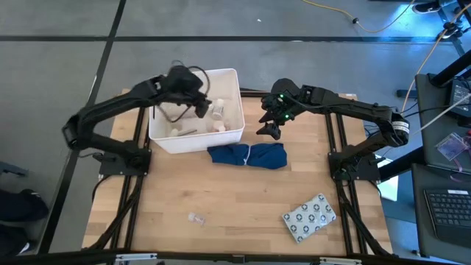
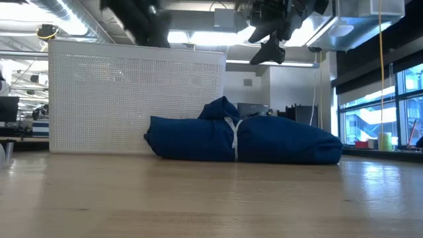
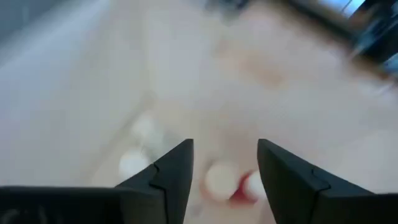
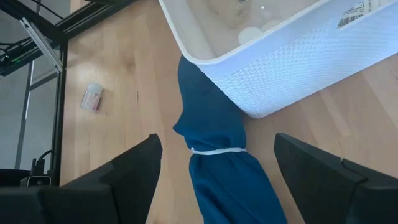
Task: Pick & place medical supplies in basket/bin
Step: Put the transparent pill bottle into the white container
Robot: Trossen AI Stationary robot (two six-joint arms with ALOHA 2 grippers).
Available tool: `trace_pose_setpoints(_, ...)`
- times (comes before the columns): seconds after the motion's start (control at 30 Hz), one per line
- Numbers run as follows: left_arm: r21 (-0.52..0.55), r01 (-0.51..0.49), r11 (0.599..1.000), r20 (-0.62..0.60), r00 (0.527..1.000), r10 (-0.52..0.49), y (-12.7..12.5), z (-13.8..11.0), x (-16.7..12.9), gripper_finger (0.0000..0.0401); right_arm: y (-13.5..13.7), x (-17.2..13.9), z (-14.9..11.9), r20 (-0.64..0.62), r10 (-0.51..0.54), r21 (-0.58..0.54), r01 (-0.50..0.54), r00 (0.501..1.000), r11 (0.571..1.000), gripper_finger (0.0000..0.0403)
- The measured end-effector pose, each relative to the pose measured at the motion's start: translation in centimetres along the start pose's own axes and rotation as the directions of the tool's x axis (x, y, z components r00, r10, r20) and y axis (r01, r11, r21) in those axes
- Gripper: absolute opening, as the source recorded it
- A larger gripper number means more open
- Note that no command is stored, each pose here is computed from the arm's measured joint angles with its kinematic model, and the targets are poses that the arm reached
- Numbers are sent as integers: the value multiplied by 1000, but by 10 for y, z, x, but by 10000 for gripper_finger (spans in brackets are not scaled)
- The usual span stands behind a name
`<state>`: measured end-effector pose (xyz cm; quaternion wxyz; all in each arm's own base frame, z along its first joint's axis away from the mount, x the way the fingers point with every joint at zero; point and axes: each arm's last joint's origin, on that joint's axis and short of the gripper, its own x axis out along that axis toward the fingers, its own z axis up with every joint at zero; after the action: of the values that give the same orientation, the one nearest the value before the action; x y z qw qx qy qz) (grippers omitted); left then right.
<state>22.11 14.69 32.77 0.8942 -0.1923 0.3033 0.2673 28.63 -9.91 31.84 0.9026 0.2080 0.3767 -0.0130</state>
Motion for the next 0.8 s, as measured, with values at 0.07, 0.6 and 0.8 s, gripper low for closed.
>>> trace_pose_setpoints(0.07,24,43,999,132,990,-46,-9,8,-22,161,0,0,0,0,0,0,0,1000,1000,310)
trace_pose_setpoints(0.6,278,389,878,312,828,-466,-116,-6,-75,9,43,14,-11,-34,-83,19,83,996,996,310)
trace_pose_setpoints(0.8,323,492,808,226,789,-571,-161,-26,-67,1,85,23,-28,-74,-93,-37,90,993,995,310)
